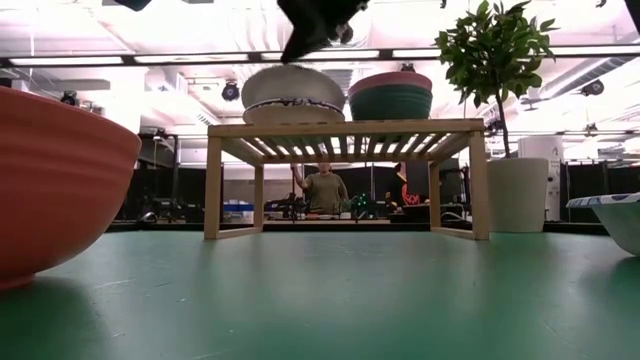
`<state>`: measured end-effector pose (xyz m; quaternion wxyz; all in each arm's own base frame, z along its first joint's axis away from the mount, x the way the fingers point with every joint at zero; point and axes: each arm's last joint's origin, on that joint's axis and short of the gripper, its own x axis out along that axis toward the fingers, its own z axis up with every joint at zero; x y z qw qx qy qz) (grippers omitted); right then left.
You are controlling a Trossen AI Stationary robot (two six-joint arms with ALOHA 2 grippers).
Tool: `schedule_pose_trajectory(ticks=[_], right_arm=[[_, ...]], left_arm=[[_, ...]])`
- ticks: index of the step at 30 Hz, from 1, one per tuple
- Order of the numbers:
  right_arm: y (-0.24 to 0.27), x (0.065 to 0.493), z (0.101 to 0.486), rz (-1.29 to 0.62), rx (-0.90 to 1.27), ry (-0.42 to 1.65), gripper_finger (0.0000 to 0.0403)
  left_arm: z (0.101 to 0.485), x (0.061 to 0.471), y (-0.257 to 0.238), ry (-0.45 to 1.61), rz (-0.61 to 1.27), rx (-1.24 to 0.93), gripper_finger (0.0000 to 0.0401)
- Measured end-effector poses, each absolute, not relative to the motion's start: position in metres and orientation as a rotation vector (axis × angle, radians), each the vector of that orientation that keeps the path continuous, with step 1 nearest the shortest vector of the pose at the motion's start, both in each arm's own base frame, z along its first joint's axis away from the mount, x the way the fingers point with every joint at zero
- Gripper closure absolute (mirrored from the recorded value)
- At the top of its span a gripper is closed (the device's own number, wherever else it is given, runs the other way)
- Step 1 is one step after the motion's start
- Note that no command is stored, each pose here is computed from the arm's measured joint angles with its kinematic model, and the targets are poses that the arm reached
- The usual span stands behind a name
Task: Place and stack bowls onto a shelf
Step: Stack the white patterned bowl on top of the white patterned bowls on the shelf, then stack the orange bowl on top of the pink bowl on the shelf
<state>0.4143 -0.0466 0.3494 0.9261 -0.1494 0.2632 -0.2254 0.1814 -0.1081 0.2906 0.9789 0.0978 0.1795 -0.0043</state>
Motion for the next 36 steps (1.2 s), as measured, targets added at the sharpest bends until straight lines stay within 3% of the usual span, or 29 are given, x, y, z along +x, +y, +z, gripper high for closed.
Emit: schedule_pose_trajectory(ticks=[8,18,27,36], right_arm=[[-0.048,0.414,0.332,-0.466,-0.289,0.580,0.0394],[-0.009,0.398,0.351,-0.367,-0.319,0.539,0.0394],[0.061,0.320,0.361,-0.182,-0.270,0.537,0.0394],[0.106,0.235,0.310,0.081,-0.139,0.442,0.0394]], left_arm=[[0.291,0.182,-0.108,0.359,-0.011,0.205,0.0362],[0.291,0.182,-0.108,0.359,-0.010,0.201,0.0362],[0.292,0.184,-0.109,0.336,-0.007,0.172,0.0362],[0.301,0.188,-0.111,0.249,-0.001,0.051,0.0362]])
